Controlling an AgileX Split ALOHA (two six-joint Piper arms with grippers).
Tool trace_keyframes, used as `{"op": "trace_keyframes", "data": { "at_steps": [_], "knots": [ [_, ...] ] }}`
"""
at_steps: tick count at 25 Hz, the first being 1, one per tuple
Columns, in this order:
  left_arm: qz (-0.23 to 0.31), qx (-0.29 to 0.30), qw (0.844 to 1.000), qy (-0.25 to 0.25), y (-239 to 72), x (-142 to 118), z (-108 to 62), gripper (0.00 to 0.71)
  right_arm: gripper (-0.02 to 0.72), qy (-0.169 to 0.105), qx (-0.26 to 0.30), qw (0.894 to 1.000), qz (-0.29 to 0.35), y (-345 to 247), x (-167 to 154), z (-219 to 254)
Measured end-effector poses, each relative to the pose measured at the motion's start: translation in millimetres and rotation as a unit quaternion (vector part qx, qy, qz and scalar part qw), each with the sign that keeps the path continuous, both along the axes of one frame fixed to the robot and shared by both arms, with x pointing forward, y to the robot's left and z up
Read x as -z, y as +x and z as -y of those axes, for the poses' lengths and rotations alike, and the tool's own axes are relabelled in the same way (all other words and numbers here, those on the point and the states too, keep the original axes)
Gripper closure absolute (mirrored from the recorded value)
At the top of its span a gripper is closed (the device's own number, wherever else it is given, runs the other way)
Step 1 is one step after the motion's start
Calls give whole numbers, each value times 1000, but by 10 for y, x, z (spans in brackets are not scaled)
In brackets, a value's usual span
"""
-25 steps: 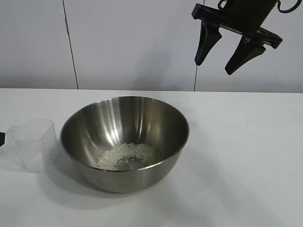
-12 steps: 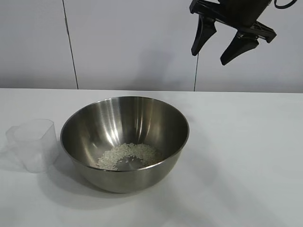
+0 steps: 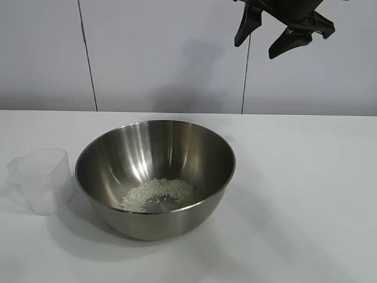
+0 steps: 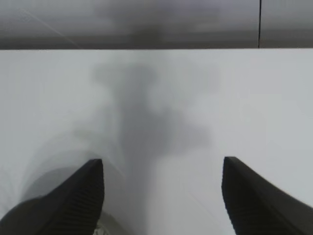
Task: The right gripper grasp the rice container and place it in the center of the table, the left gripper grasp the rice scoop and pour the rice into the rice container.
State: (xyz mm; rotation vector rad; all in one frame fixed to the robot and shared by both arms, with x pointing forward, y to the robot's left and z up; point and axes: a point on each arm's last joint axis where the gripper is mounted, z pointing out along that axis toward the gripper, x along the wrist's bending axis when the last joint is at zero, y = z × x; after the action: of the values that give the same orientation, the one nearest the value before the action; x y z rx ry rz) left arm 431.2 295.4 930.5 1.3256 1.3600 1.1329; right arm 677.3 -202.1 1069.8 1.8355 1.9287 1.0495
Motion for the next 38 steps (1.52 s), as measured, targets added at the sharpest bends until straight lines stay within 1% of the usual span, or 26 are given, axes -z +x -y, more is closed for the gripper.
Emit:
{"op": "trace_keyframes", "data": {
  "at_steps": [2,4,8,10,12,16,20,22,25,27,29,31,33,35,38],
  "knots": [
    [0,37,999,-16,157,-107,83,253,231,3,5,1000,15,22,-20,2],
    [-25,73,997,-24,312,-191,165,253,231,4,9,1000,26,37,-34,5],
    [-129,114,984,-35,609,-327,297,253,231,7,14,999,41,58,-55,9],
    [-177,111,977,-37,736,-433,364,253,231,7,15,999,46,64,-62,10],
    [-205,98,973,-41,843,-571,437,253,231,8,16,999,49,68,-65,11],
    [-240,62,967,-52,988,-858,586,253,231,8,16,999,49,68,-66,10],
    [-275,30,957,-88,1038,-1024,653,254,231,8,17,999,50,70,-67,11],
    [-284,37,953,-101,1048,-1076,680,254,231,8,17,999,50,70,-67,11],
    [-295,63,946,-119,1057,-1138,746,254,231,8,17,999,50,70,-67,11],
    [-318,86,936,-125,1092,-1142,811,254,231,8,17,999,50,70,-67,11],
    [-358,111,918,-128,1155,-1084,892,254,231,10,16,999,48,67,-65,8],
    [-395,137,900,-120,1231,-997,965,254,231,10,11,1000,26,38,-37,1],
    [-413,149,890,-122,1315,-930,1018,254,231,8,2,1000,-7,-7,3,-7],
    [-413,155,889,-122,1366,-930,1051,254,231,3,-9,999,-43,-63,47,-15],
    [-406,158,892,-122,1387,-972,1057,254,231,-5,-28,994,-105,-162,110,-22]
  ]
}}
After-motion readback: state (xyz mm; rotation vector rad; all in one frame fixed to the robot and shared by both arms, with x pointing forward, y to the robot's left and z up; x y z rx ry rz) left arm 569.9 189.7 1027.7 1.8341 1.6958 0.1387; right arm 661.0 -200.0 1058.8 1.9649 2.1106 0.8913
